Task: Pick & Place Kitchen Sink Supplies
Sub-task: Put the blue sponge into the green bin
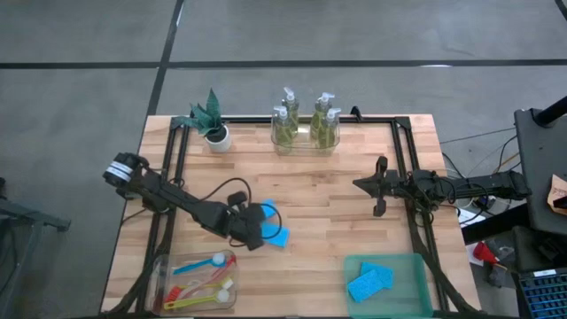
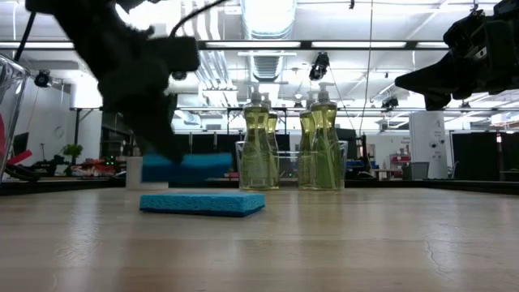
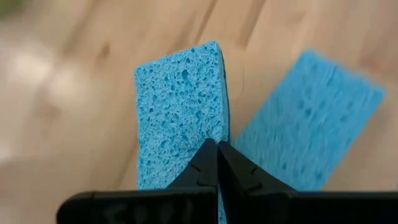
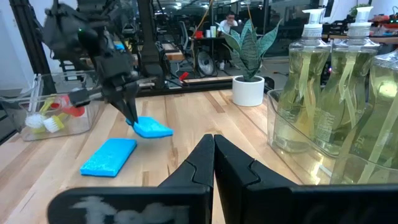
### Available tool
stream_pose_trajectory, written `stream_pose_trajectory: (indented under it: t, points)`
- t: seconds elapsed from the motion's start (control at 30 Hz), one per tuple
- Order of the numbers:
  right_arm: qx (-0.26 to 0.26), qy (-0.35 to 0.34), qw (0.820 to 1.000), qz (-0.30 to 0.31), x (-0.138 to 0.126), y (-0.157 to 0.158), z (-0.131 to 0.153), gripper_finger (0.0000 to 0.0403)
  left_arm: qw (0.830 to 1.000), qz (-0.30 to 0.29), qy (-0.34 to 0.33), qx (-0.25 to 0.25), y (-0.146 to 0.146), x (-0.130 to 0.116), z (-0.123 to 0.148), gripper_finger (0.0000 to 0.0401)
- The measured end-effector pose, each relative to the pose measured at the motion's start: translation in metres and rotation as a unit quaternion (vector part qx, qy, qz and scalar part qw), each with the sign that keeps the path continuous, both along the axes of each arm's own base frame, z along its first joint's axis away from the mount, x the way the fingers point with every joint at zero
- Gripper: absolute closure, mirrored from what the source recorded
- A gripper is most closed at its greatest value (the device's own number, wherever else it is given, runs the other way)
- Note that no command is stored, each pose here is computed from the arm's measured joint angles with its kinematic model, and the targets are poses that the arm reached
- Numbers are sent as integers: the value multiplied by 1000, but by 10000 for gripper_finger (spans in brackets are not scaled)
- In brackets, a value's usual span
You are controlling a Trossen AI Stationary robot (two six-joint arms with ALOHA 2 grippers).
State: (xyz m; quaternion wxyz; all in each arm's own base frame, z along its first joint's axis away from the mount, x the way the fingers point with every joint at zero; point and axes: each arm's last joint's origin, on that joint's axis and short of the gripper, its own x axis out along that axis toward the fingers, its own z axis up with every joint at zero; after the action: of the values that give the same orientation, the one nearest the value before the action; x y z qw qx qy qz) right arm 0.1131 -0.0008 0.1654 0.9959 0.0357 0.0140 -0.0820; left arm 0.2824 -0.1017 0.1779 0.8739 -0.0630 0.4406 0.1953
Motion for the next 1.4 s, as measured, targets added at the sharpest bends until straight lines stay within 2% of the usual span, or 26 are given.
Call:
stream_pose_trajectory:
  t: [0.17,0.33,0.57,0.73,0.87,1.0,1.23,1.33,1.4]
  points:
    - [0,0,1000,0,0,0,0,394,998,-2,-50,26,-5,13,22,401]
    - [0,0,1000,0,0,0,0,394,987,-70,-145,-1,-22,29,42,401]
    - [1,0,1000,0,0,0,0,394,948,-161,-270,-49,-51,39,60,401]
    - [1,0,1000,0,0,0,0,394,910,-226,-339,-70,-69,49,60,401]
    - [1,0,1000,0,0,0,0,394,898,-243,-362,-61,-76,61,42,401]
    - [0,1,1000,0,0,0,0,394,889,-263,-373,-27,-85,77,27,401]
    - [0,0,1000,0,0,0,0,394,877,-275,-394,-1,-101,109,32,401]
    - [1,0,1000,0,0,0,0,394,867,-273,-417,-11,-105,127,40,401]
    - [0,1,1000,0,0,0,0,394,857,-295,-421,-19,-110,139,37,401]
